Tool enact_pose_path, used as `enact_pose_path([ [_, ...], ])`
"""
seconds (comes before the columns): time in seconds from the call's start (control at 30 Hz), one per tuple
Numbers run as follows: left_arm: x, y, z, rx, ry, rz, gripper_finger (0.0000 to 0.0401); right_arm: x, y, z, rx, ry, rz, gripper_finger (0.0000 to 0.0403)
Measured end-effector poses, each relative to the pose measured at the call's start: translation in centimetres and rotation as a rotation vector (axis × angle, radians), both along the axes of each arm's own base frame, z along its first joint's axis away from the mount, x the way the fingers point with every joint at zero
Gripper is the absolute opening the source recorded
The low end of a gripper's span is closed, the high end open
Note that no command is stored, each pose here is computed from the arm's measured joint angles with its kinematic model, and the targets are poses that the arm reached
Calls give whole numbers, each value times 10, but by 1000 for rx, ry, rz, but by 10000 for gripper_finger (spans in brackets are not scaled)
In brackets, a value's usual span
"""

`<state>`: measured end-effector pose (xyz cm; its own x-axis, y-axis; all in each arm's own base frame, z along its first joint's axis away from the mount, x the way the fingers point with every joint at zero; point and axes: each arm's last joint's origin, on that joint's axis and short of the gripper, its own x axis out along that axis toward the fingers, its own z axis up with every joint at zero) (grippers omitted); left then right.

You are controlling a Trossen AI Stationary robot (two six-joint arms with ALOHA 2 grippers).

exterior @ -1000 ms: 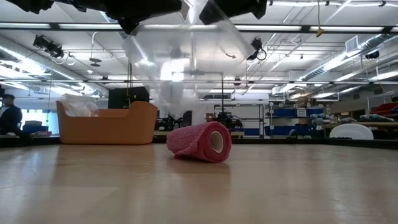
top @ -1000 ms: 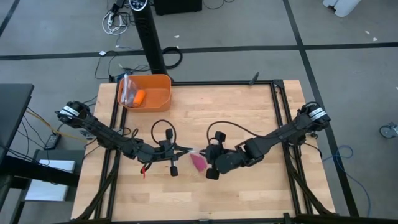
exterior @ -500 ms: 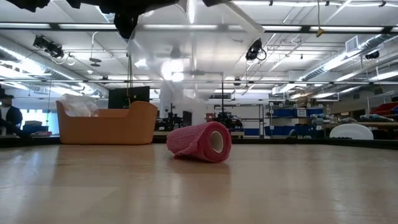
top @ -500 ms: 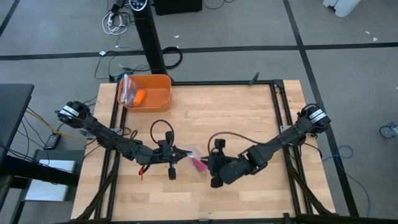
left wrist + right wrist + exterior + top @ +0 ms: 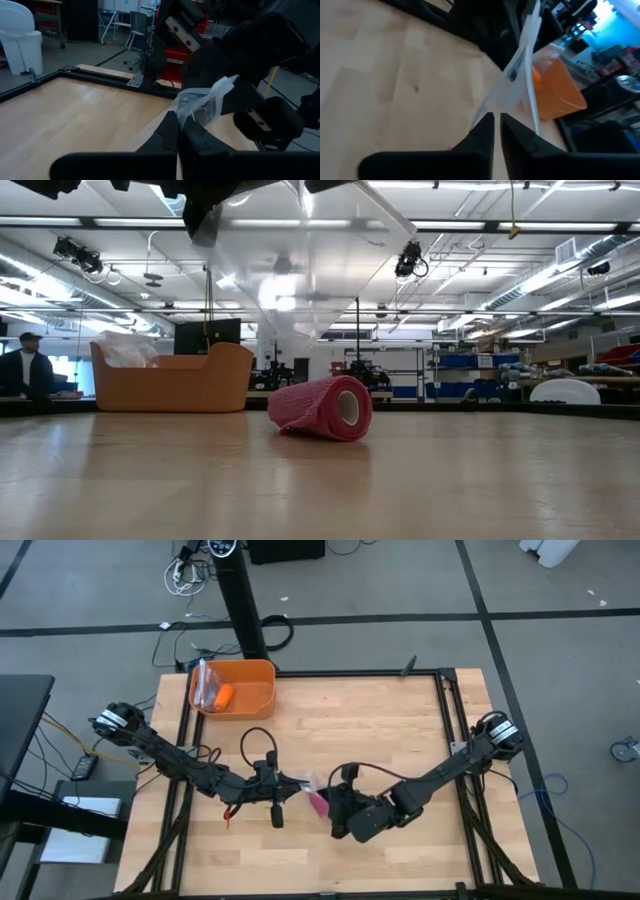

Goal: Roll bandage
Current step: Open the transparent zip bag

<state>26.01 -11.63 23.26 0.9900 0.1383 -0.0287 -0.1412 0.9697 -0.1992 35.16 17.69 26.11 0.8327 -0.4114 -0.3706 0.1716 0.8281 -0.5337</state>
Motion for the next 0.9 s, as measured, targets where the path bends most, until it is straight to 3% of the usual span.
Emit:
enact_pose_path([
  [0.3,0,-1,0,-16,-3,-22,1,9,-19,0,125,-37,-68,115],
  [0.4,0,-2,0,-16,0,-37,1,10,-23,-1,106,-21,-78,98],
  [0.53,-1,-2,0,-5,0,-41,1,10,-20,-1,135,-2,-18,25],
  [0.6,-1,-2,0,-3,0,-40,1,10,-18,-1,150,-4,9,9],
  [0.73,-1,-2,-1,3,7,-31,1,12,-14,3,237,-58,32,36],
  [0.9,0,-2,-3,8,13,-18,1,16,-24,3,278,-85,-35,87],
])
